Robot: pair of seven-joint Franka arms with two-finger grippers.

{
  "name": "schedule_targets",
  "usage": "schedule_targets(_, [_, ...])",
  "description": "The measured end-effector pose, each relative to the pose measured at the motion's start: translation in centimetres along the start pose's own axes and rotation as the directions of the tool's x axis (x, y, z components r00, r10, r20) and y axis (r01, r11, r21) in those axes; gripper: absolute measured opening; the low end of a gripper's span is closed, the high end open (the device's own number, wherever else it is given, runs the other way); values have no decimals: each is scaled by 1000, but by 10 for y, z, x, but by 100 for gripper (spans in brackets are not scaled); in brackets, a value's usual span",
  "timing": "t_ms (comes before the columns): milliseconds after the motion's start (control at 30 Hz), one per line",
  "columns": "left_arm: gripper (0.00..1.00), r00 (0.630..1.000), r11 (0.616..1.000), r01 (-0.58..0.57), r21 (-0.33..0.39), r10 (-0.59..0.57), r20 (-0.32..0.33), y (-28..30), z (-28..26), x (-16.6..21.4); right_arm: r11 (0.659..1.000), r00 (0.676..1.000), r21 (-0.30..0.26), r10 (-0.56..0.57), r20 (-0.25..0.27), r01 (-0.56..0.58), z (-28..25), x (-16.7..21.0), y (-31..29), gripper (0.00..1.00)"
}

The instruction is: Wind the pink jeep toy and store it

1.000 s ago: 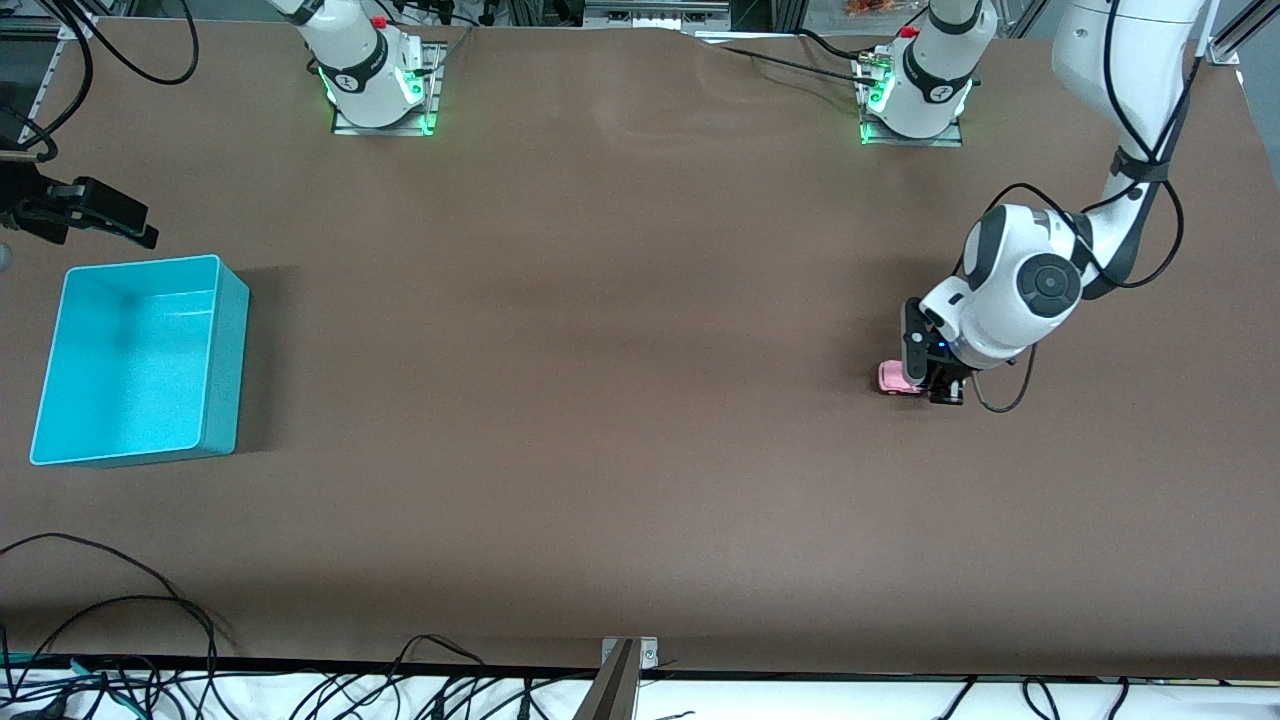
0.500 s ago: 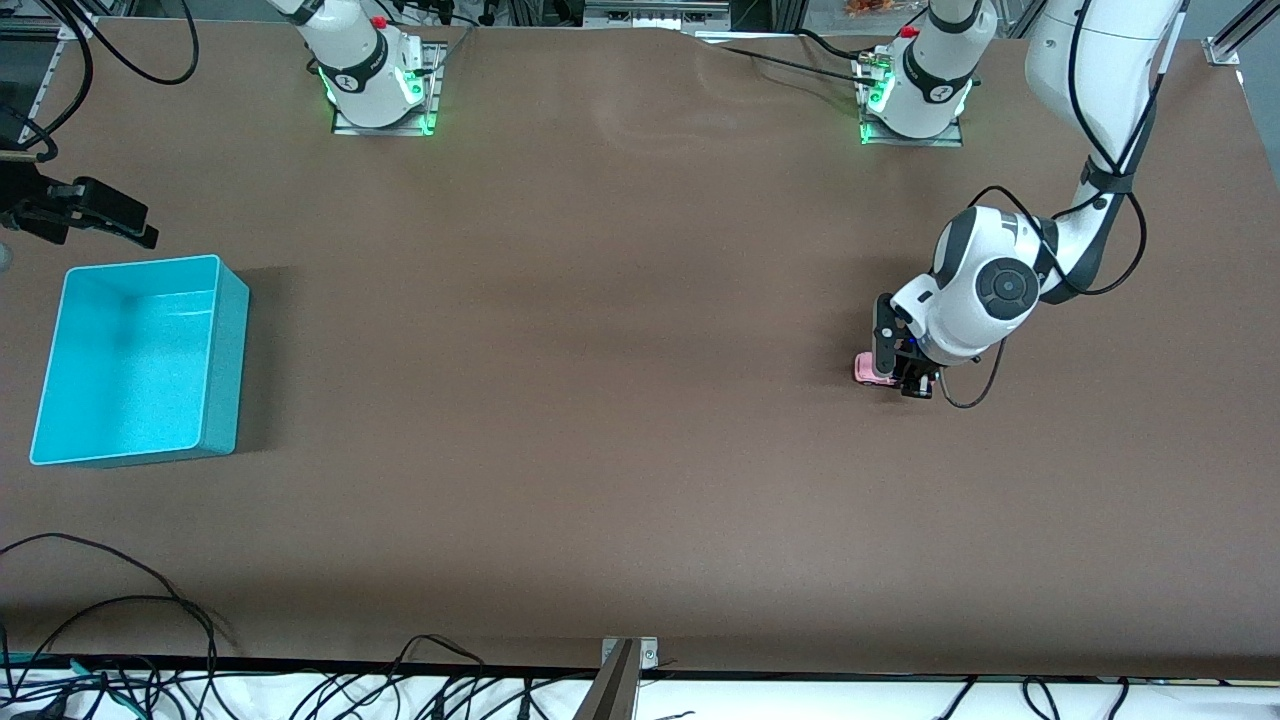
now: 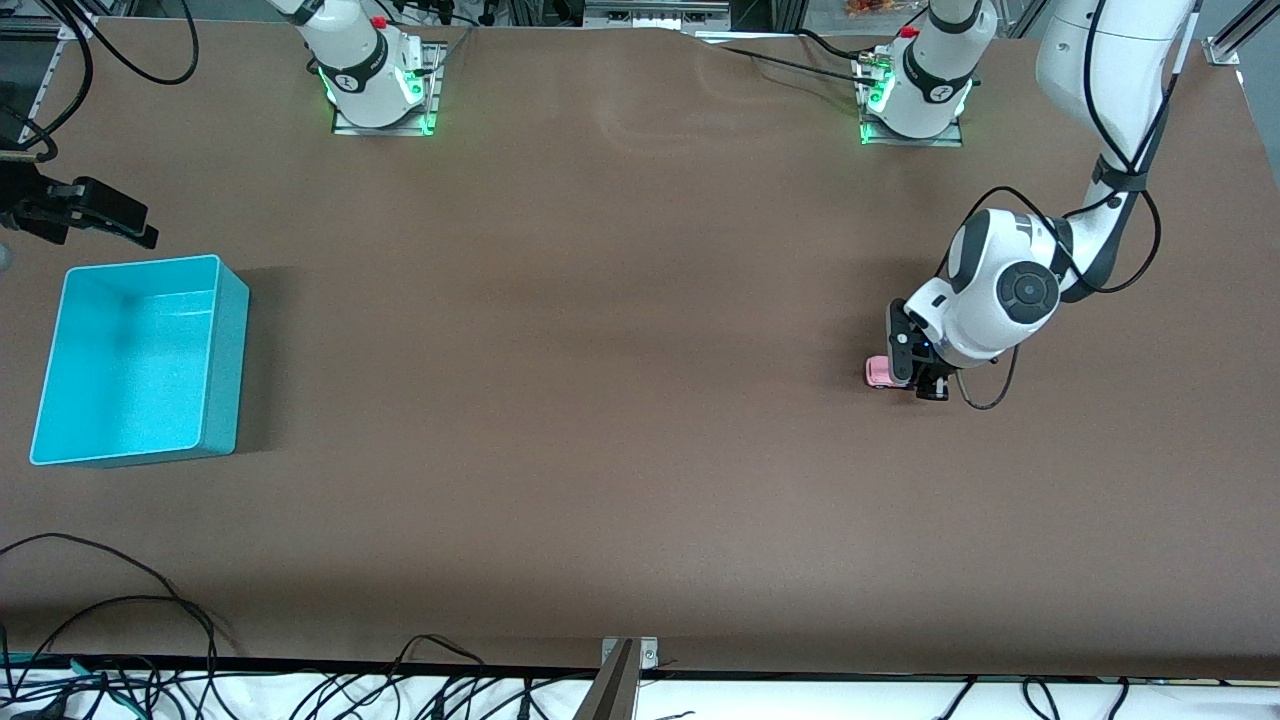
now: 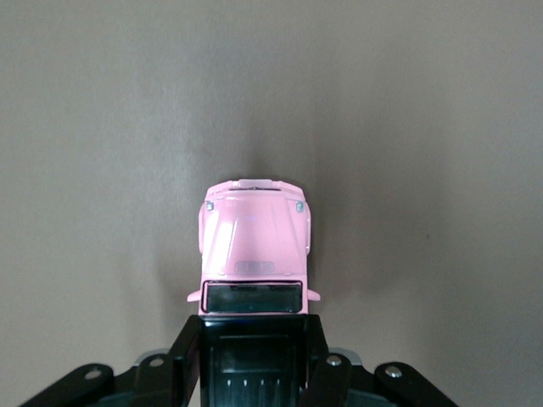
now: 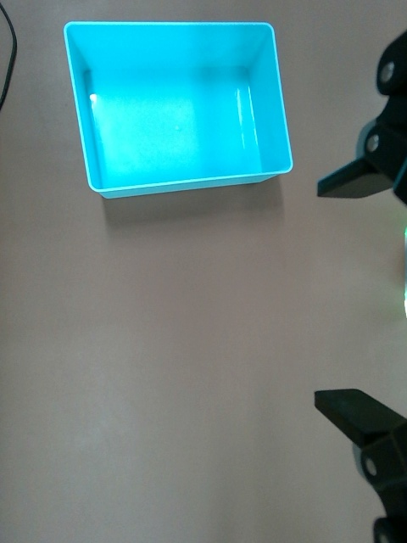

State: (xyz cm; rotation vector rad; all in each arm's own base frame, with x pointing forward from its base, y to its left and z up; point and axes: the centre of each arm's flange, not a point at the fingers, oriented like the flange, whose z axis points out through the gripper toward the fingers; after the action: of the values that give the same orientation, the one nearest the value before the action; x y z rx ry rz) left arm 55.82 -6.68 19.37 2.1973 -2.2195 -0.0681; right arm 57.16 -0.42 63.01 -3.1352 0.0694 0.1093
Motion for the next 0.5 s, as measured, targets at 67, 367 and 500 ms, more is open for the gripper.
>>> schedule_targets(67, [51,1000,1000,9,-1,-9,2,-1,0,-6,1000,1000,0,0,0,0,0,0,0,100])
schedule_targets(367, [51,1000,1000,23,-3,-22,19,-2,1,-40,1000,1000,0,0,0,0,0,0,0,100])
schedule_targets(500, [51,999,1000,17,-4,-17,28,-3,1,-58,1000,1000,0,0,0,0,0,0,0,100])
